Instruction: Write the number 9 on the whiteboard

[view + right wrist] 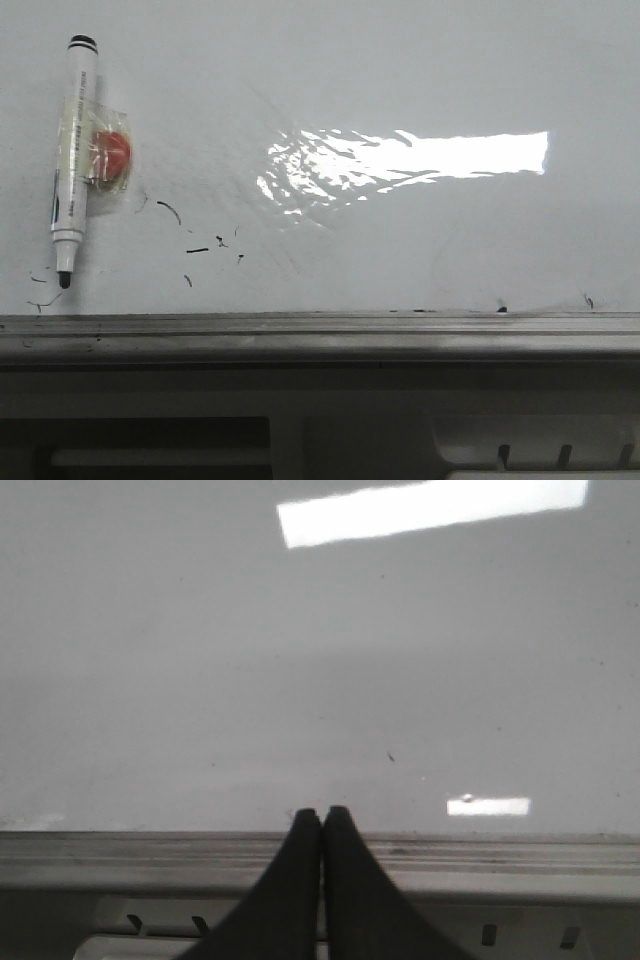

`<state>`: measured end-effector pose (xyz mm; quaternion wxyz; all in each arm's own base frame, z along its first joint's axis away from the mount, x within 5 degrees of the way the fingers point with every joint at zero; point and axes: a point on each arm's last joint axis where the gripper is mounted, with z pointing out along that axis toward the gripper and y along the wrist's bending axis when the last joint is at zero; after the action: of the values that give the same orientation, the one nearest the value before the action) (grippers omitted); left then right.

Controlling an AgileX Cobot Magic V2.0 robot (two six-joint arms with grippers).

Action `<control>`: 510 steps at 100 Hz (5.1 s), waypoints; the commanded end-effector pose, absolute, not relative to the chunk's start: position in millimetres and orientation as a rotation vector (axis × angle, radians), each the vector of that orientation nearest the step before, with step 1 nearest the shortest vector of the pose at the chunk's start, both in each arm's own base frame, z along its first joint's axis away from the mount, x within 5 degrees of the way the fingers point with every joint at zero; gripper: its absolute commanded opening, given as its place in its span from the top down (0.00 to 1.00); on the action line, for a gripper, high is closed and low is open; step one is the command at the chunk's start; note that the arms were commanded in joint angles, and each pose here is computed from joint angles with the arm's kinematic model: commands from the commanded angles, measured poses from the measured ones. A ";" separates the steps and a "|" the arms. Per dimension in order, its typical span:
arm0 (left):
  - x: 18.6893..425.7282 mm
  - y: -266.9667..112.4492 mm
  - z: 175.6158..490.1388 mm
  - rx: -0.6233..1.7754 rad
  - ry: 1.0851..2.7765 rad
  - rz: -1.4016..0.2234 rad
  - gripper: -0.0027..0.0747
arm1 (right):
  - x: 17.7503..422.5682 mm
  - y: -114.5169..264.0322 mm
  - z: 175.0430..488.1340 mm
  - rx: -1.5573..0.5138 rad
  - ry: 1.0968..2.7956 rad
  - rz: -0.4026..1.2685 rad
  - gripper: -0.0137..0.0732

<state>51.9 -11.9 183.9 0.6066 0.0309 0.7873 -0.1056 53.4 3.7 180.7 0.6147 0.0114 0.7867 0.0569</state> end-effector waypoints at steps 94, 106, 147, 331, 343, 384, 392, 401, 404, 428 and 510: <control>51.9 -12.0 178.1 0.049 1.787 -0.264 0.99 | 55.2 3.6 187.2 0.003 1.660 0.111 0.93; 52.9 -11.0 182.2 0.073 1.738 -0.229 0.99 | 55.4 4.5 200.0 0.011 1.519 0.142 0.93; 53.0 -11.5 208.8 -0.577 1.439 -0.941 0.99 | 49.6 2.2 233.8 0.308 1.337 0.482 0.93; 182.2 -105.4 247.4 0.162 2.234 -0.937 0.68 | 94.8 12.0 340.7 0.081 1.907 0.235 0.32; 179.6 -107.5 249.1 0.204 2.228 -0.964 0.99 | 94.8 13.9 341.6 0.068 1.898 0.253 0.32; 131.2 -135.2 270.6 1.157 1.713 -1.206 0.99 | 78.4 84.1 351.4 -0.770 1.665 0.714 0.32; 126.7 -141.0 269.9 1.228 1.663 -1.178 0.99 | 81.2 103.6 350.1 -0.892 1.608 0.841 0.32; 121.5 -147.7 269.1 1.280 1.630 -1.164 0.99 | 90.4 126.5 341.4 -0.990 1.598 0.898 0.32; 119.2 -149.9 268.9 1.297 1.623 -1.168 0.99 | 95.1 132.9 338.2 -1.001 1.601 0.882 0.32; 111.9 -155.8 269.0 1.344 1.594 -1.191 0.99 | 116.7 188.4 327.5 -1.078 1.646 0.843 0.32; 93.1 -146.4 297.4 1.156 1.592 -1.395 0.32 | 114.4 177.4 357.6 -1.136 1.447 0.654 0.92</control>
<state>101.9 -148.7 275.0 0.3471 0.4639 0.6456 -0.4975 119.0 190.5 331.0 0.5035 -0.4842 0.6506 0.2979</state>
